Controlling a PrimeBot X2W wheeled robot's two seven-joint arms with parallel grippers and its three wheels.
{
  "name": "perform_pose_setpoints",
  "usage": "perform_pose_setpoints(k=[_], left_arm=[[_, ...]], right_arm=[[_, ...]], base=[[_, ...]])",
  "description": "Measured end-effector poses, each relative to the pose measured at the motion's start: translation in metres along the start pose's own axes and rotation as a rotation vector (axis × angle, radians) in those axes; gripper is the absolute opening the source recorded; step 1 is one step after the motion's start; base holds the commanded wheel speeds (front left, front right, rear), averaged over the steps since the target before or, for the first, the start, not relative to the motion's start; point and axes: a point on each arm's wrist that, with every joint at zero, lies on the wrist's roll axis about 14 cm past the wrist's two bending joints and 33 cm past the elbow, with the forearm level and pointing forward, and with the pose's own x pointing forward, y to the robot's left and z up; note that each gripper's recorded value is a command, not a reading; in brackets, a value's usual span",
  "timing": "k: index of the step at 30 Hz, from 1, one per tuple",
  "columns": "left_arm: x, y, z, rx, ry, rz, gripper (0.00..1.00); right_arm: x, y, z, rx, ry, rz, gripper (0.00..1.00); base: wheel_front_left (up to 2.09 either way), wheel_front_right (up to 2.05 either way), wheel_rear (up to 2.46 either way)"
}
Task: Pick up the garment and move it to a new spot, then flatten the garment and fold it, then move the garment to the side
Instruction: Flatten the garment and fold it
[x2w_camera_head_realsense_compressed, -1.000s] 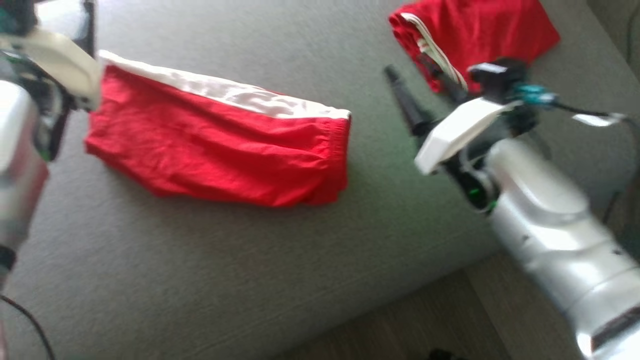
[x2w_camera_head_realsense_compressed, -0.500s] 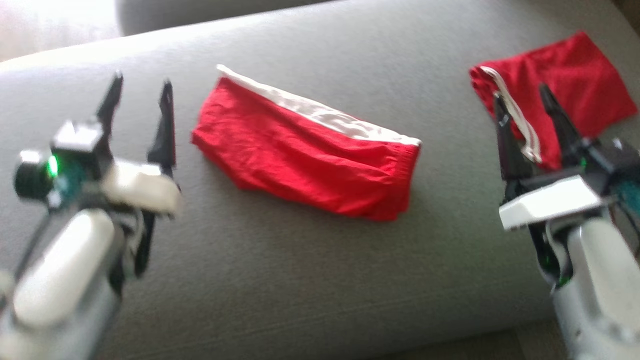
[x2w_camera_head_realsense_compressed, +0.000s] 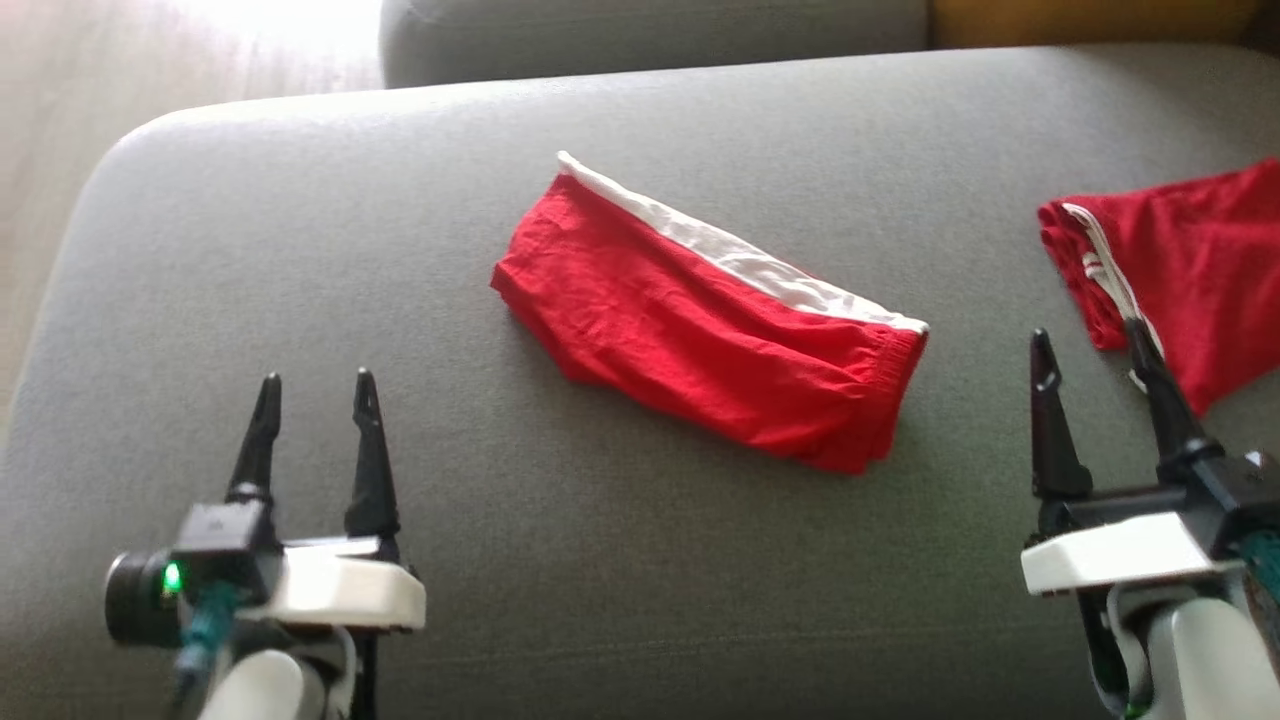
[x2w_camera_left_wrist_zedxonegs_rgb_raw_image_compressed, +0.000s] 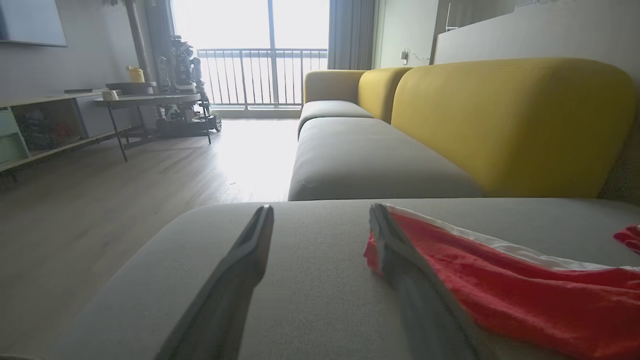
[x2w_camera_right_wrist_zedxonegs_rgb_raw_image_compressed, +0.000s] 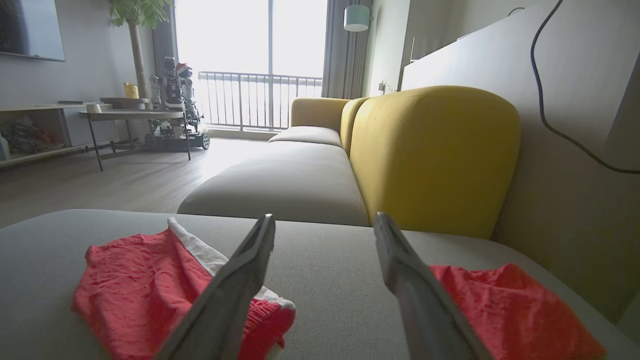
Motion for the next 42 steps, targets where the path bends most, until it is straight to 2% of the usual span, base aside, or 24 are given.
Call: perform_pose_setpoints(k=[5, 12, 25, 42], left_arm=[[-0.015, -0.003, -0.005, 0.057, 0.001, -0.009, 1.0], [-0.021, -0.003, -0.01, 0.035, 0.014, 0.003, 1.0], [-0.018, -0.003, -0.017, 0.023, 0.03, -0.017, 1.0], [-0.019, 0.001, -0.027, 0.001, 0.06, -0.01, 1.0]], right_arm=[[-0.005, 0.003, -0.01, -0.006, 0.033, 0.007, 1.0], [-0.013, 0.001, -0.025, 0.021, 0.081, -0.009, 1.0], [-0.01, 0.019, -0.029, 0.062, 0.09, 0.038, 1.0], [-0.009, 0.021, -0.035, 0.074, 0.105, 0.041, 1.0]], base=[[0.0, 0.0, 0.0], [0.0, 0.0, 0.0], [0.0, 0.0, 0.0], [0.0, 0.0, 0.0]])
